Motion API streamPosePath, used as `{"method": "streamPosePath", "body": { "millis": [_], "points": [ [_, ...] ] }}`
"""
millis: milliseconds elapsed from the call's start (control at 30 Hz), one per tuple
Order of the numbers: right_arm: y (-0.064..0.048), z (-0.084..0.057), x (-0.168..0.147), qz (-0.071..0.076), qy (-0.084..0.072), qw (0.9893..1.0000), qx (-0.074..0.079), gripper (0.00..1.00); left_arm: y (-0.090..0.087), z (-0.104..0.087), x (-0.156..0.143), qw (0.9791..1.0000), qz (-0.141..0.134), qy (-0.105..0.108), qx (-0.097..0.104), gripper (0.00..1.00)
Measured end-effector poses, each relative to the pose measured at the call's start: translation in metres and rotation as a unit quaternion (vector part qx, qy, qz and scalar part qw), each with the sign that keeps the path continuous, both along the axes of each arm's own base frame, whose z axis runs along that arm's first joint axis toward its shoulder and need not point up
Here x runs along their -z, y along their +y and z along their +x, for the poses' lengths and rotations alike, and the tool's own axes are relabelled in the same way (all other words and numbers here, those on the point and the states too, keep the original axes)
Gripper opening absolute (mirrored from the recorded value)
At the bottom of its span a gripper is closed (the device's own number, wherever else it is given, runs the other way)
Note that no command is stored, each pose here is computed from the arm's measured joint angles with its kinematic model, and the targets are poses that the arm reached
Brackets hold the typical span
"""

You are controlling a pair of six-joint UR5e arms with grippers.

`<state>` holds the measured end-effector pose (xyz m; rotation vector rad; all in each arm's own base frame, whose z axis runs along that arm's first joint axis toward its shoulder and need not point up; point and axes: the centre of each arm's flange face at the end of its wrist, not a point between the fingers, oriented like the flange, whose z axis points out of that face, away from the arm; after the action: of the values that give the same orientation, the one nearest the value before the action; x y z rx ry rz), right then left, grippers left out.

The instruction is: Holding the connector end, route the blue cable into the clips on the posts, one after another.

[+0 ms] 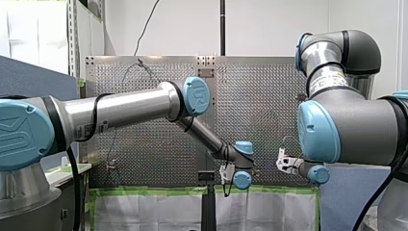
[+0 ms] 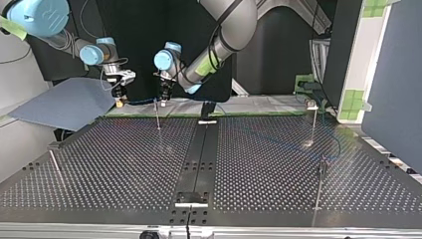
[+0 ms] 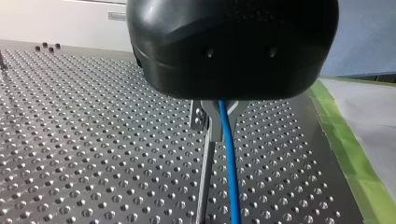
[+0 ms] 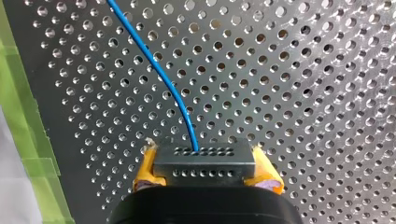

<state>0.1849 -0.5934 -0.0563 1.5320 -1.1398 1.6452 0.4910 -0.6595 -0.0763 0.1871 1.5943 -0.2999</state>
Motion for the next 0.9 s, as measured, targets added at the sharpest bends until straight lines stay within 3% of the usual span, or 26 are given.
{"method": "streamPosePath", "body": {
  "millis": [267,567,900],
  "points": [
    [-0.005,0.003,-0.002,-0.003,-0.005,1.0,-0.002,0.0,0.009,0.014,0.0,1.0,-0.002,-0.001,-0.001,0.0],
    [-0.02,0.006,-0.011,-0.017,-0.006,0.9998,-0.005,0.0,0.017,0.031,-0.005,0.9999,-0.008,-0.006,-0.008,0.0],
    [-0.028,0.008,-0.015,-0.023,-0.007,0.9997,-0.006,0.0,0.025,0.05,-0.012,0.9997,-0.014,-0.013,-0.016,0.0]
  ]
}}
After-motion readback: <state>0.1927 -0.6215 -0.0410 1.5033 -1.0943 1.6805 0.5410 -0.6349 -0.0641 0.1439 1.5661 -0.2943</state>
